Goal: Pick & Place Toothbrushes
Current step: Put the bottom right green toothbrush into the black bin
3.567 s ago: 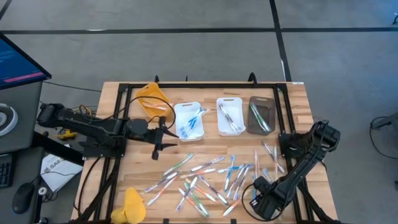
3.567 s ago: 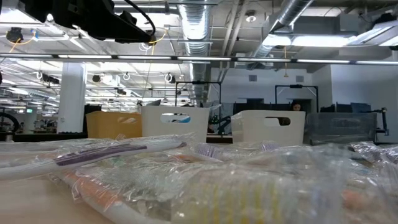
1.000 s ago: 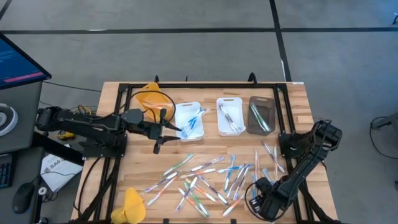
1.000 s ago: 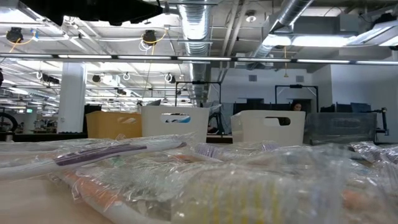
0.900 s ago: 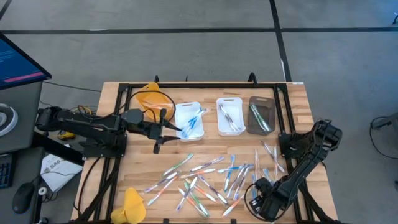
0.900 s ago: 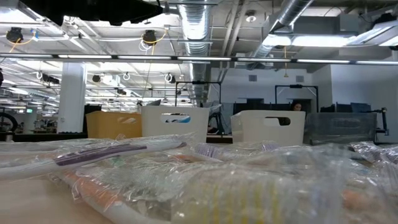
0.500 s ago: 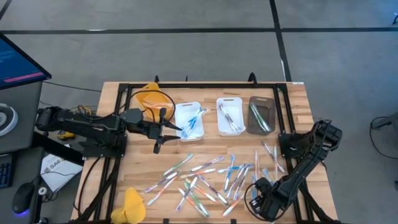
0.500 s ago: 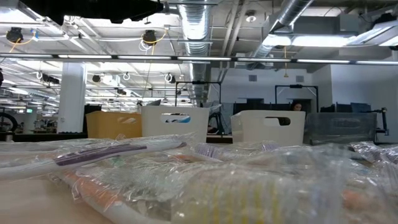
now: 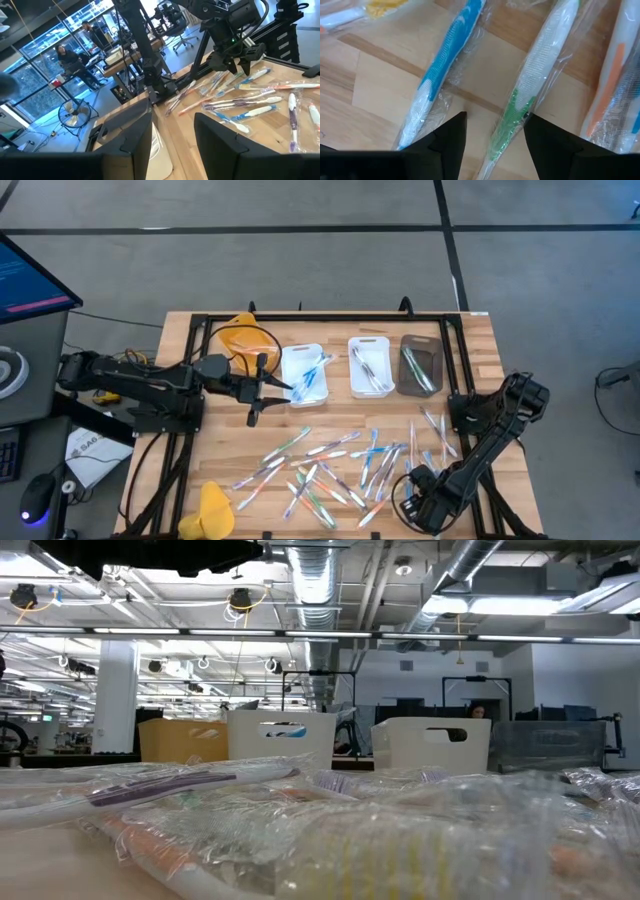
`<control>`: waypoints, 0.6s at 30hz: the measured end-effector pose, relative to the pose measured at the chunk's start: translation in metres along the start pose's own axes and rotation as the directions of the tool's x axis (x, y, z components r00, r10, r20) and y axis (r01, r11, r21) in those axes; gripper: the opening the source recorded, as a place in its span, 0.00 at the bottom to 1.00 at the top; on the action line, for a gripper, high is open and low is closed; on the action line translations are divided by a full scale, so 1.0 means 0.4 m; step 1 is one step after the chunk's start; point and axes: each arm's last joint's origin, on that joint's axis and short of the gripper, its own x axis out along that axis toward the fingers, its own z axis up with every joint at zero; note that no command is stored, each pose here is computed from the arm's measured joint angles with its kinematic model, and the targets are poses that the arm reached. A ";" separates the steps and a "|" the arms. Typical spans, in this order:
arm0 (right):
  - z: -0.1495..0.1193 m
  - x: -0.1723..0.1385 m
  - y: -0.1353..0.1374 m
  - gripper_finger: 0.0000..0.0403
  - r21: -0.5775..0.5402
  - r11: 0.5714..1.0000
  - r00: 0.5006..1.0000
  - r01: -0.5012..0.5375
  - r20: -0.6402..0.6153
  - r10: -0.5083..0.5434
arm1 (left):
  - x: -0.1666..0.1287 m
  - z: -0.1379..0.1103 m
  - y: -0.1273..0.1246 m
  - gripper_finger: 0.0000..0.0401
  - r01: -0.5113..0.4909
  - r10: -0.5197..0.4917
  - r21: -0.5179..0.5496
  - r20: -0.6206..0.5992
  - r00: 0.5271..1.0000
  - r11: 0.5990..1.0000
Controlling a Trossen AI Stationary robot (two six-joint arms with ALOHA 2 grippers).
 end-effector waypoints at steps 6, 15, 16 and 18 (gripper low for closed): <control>0.000 0.000 0.000 0.46 0.000 1.000 1.000 0.000 0.001 0.000 | 0.000 0.000 0.000 0.35 0.000 0.000 0.000 0.000 1.000 1.000; 0.001 0.000 -0.001 0.45 0.062 0.998 1.000 0.002 0.004 -0.003 | 0.000 0.000 0.000 0.35 0.000 0.000 -0.001 -0.001 1.000 1.000; 0.001 0.000 -0.001 0.45 0.066 0.998 1.000 0.002 0.004 -0.002 | 0.000 0.000 0.000 0.35 0.000 0.000 0.000 -0.001 1.000 1.000; 0.001 0.000 -0.001 0.45 0.077 0.997 1.000 0.003 0.005 -0.004 | 0.000 0.000 0.000 0.35 0.001 -0.001 0.000 -0.002 1.000 1.000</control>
